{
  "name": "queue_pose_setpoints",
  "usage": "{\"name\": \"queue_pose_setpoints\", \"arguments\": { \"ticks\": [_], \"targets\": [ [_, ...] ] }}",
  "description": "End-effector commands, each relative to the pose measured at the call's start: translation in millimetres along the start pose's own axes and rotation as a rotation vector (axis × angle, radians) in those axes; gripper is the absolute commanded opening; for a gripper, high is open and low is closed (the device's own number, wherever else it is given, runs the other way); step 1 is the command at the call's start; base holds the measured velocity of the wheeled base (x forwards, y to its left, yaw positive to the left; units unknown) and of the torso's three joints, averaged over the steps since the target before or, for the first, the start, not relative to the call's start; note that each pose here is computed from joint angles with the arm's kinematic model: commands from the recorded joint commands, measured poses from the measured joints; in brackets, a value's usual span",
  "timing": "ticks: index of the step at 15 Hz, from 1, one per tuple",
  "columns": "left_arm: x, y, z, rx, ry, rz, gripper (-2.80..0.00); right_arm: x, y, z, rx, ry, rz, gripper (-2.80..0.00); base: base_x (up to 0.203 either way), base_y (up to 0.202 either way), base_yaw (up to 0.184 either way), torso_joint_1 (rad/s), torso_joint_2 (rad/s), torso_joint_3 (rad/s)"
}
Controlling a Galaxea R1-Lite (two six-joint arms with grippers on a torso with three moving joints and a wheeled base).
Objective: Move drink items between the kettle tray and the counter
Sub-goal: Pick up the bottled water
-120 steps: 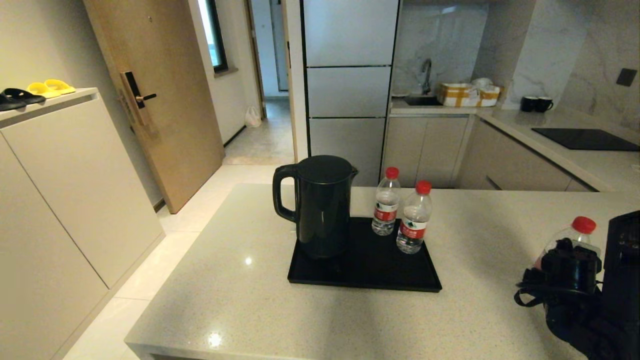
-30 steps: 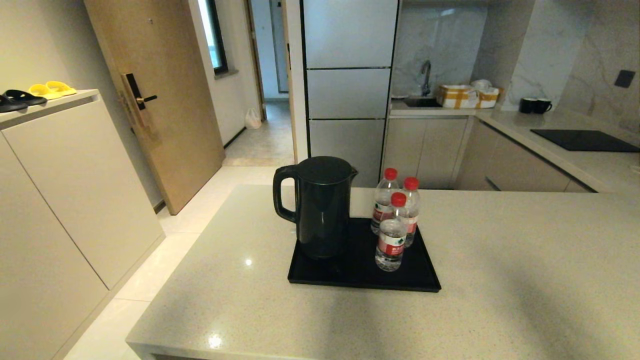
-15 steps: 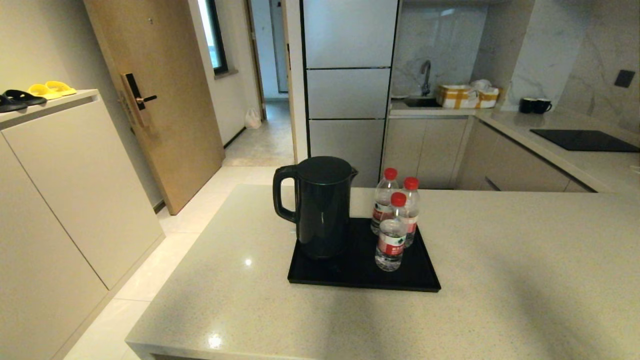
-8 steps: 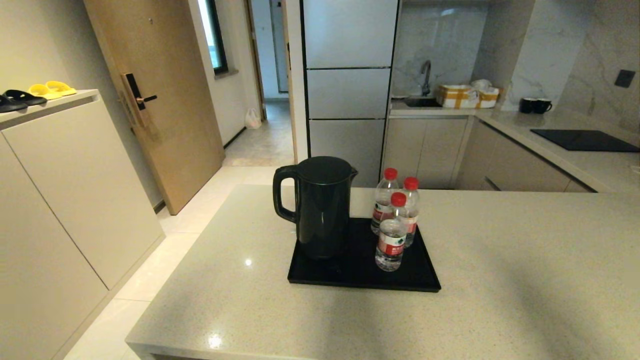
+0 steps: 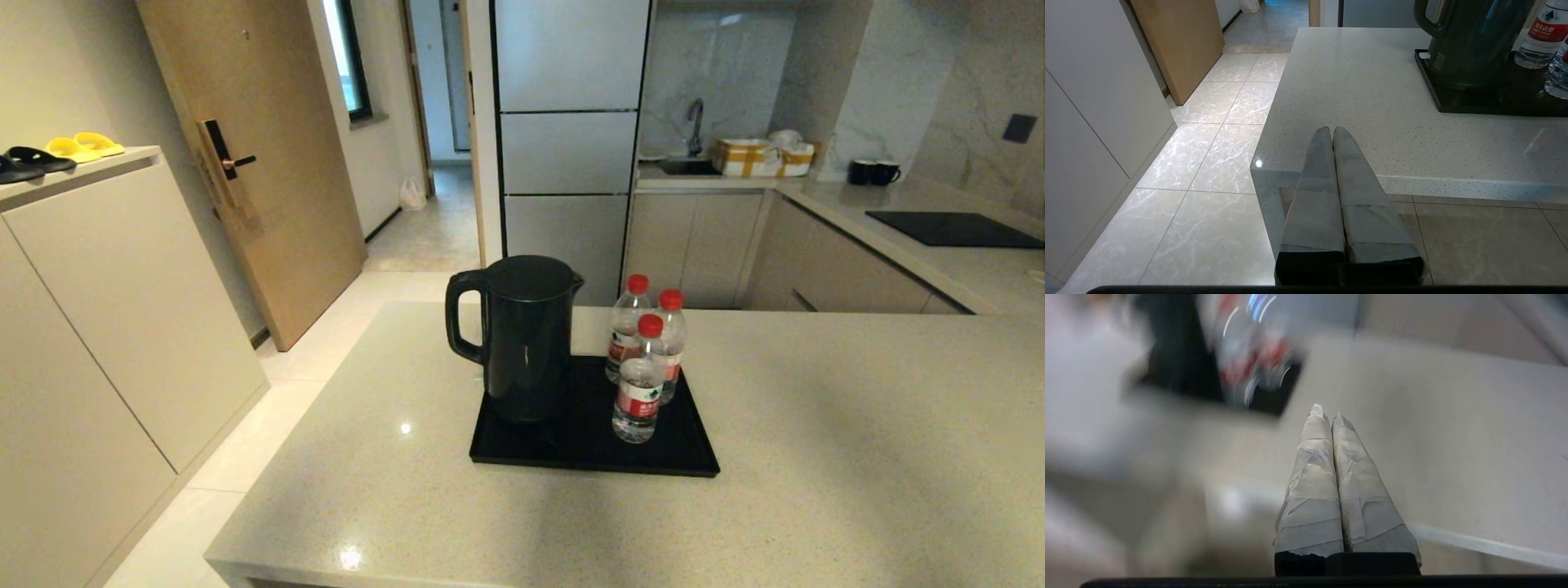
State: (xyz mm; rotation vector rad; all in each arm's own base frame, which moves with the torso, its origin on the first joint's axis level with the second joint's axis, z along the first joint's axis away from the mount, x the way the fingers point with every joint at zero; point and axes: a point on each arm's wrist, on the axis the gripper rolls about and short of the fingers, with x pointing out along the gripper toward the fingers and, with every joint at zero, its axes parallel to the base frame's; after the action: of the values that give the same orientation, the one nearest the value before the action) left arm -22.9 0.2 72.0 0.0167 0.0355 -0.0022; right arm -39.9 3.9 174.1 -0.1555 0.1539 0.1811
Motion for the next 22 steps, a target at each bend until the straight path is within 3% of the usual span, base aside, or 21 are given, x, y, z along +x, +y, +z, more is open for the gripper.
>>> {"name": "queue_pose_setpoints", "arguments": {
  "ticks": [1,6,10,14,19,22],
  "targets": [
    [0,0.0,0,0.000,0.001,0.000,-2.80,10,1,7,-0.018,0.080,0.179,-2.80,0.000,0.000,0.000,0.000,0.00,0.000],
    [0,0.0,0,0.000,-0.002,0.000,-2.80,91,-17,43,0.139,0.330,0.336,-2.80,0.000,0.000,0.000,0.000,0.00,0.000],
    [0,0.0,0,0.000,0.000,0.000,-2.80,142,-8,63,0.207,0.296,0.512,-2.80,0.000,0.000,0.000,0.000,0.00,0.000],
    [0,0.0,0,0.000,-0.002,0.000,-2.80,230,18,46,0.207,0.368,0.430,-2.80,0.000,0.000,0.000,0.000,0.00,0.000],
    [0,0.0,0,0.000,0.000,0.000,-2.80,310,71,3,0.165,0.320,0.389,-2.80,0.000,0.000,0.000,0.000,0.00,0.000],
    [0,0.0,0,0.000,-0.001,0.000,-2.80,335,86,-15,0.157,0.272,0.389,-2.80,0.000,0.000,0.000,0.000,0.00,0.000]
  ]
}}
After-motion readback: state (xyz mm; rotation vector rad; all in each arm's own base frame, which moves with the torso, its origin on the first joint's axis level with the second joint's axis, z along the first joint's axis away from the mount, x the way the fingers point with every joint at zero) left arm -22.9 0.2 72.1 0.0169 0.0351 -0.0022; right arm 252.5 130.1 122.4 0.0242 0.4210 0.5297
